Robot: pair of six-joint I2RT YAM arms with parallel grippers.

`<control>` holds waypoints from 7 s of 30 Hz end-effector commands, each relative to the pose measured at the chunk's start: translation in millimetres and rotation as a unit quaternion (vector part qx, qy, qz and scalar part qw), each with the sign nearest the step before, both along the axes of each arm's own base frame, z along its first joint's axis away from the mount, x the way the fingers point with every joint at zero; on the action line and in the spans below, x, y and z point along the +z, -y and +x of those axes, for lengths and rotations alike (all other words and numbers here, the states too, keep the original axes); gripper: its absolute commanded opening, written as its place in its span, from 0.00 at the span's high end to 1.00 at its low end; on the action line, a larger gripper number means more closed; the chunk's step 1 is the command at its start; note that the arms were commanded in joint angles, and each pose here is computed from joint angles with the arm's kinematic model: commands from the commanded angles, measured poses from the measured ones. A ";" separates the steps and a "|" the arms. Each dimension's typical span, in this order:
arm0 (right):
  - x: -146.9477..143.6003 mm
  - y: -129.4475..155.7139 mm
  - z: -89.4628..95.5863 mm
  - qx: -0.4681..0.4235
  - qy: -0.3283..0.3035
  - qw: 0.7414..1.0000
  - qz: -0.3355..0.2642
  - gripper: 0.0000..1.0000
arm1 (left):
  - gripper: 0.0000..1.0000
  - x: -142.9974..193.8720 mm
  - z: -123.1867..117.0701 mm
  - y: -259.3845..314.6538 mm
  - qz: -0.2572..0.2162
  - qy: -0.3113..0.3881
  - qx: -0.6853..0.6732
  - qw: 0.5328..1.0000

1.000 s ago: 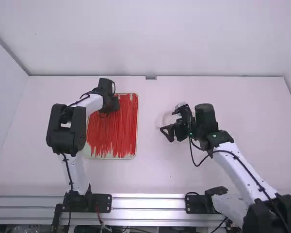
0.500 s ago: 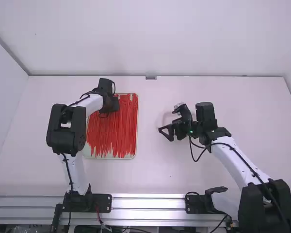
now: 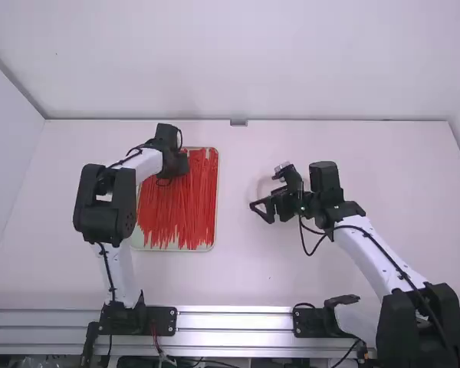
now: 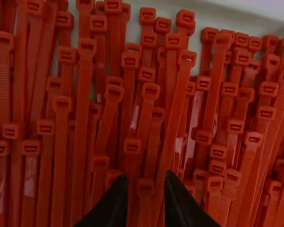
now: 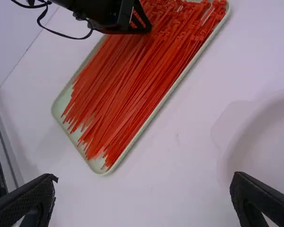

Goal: Fasten the cable tie

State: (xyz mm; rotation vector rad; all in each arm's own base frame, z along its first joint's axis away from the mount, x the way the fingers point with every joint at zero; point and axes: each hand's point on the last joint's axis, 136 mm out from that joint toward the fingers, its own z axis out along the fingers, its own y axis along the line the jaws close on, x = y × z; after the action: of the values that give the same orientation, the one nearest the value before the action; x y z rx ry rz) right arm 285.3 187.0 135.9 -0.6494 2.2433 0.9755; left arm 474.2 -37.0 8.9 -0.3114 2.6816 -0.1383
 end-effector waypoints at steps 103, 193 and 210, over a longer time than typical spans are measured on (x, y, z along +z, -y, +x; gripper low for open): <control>15.0 -3.8 10.2 0.005 0.032 0.999 0.012 0.01 | 0.98 140.4 18.2 -5.6 0.004 0.123 0.015 0.992; 134.0 -76.7 38.1 -0.033 0.214 0.962 0.169 0.09 | 0.98 324.1 -128.7 169.4 -0.275 0.472 -0.227 0.806; 141.6 -84.0 33.6 -0.025 0.227 0.957 0.178 0.74 | 0.98 330.5 -132.3 174.7 -0.294 0.475 -0.237 0.795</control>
State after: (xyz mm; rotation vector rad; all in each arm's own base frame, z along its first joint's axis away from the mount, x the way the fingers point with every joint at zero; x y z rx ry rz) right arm 317.3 269.2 268.1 -0.5784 1.6460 1.0410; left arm 349.4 -207.2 330.8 0.2039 1.6082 -0.9730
